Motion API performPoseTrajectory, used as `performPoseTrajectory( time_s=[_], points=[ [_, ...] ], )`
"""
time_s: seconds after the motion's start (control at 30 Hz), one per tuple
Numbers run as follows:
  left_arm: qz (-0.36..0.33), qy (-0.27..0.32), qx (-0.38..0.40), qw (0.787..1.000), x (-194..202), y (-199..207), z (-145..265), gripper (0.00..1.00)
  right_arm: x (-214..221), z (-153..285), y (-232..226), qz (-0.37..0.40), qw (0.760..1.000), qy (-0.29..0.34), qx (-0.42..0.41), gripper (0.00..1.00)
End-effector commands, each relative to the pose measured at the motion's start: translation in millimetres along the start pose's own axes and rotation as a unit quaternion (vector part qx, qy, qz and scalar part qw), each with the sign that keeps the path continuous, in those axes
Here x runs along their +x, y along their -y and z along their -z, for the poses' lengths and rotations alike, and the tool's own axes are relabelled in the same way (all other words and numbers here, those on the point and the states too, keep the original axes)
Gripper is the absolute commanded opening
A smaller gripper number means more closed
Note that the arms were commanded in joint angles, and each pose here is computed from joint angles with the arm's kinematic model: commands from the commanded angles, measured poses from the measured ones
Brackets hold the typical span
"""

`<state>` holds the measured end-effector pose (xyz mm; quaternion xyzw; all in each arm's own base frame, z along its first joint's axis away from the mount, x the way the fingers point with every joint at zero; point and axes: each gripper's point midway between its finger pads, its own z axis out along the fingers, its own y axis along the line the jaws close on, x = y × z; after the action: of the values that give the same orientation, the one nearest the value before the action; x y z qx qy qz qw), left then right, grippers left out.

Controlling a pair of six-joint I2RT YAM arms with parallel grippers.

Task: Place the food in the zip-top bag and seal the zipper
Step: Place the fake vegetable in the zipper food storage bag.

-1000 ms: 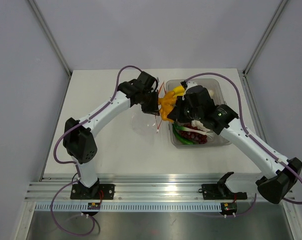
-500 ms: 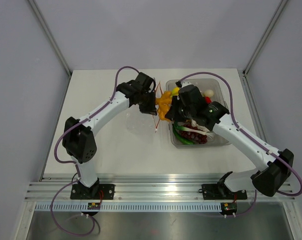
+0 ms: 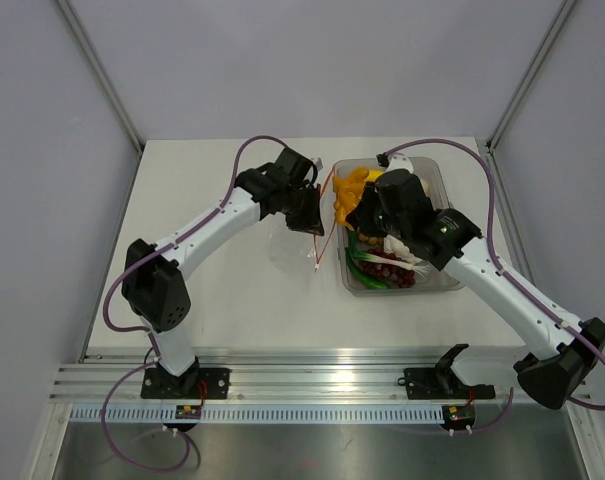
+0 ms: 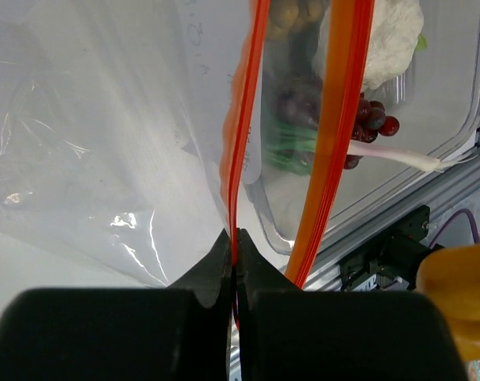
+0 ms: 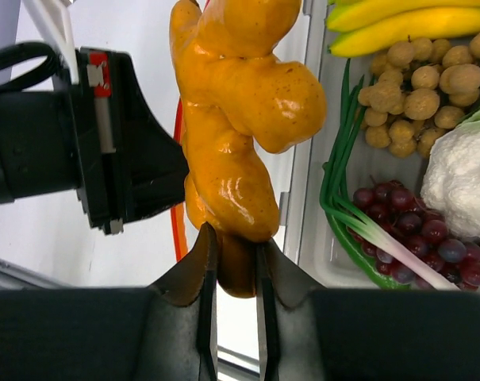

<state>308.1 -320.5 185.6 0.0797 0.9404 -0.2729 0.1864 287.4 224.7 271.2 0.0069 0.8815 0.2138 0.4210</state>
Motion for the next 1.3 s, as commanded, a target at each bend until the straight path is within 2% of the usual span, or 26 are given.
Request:
performPoseTrajectory(
  time_s=[0.0,0.33,0.77,0.93,1.13,1.17,1.2,1.23,1.27],
  points=[
    [-0.017,0.009,0.029,0.999,0,14,18,0.0,-19,3,7,-0.019,0.999,0.046,0.022,0.0],
    [-0.016,0.014,0.033,0.999,-2,16,20,0.0,-2,-22,-9,-0.023,1.0,0.0,-0.007,0.0],
    [-0.024,0.021,0.062,0.998,-7,28,31,0.0,34,-62,4,-0.019,0.998,-0.048,0.025,0.0],
    [-0.036,0.019,0.074,0.996,-7,33,35,0.0,34,-66,-2,-0.004,0.998,-0.063,0.017,0.0],
    [-0.045,0.019,0.086,0.995,-7,38,39,0.0,45,-80,-9,0.028,0.993,-0.113,0.014,0.0],
    [-0.046,0.019,0.087,0.995,-8,39,40,0.0,51,-83,-7,0.032,0.991,-0.126,0.02,0.02],
    [-0.048,0.02,0.088,0.995,-8,39,40,0.0,50,-83,-6,0.036,0.991,-0.127,0.022,0.09],
    [-0.048,0.019,0.087,0.995,-8,39,40,0.0,49,-81,-6,0.037,0.991,-0.125,0.023,0.46],
    [-0.049,0.019,0.086,0.995,-8,39,40,0.0,47,-78,-6,0.038,0.992,-0.12,0.021,0.55]
  ],
)
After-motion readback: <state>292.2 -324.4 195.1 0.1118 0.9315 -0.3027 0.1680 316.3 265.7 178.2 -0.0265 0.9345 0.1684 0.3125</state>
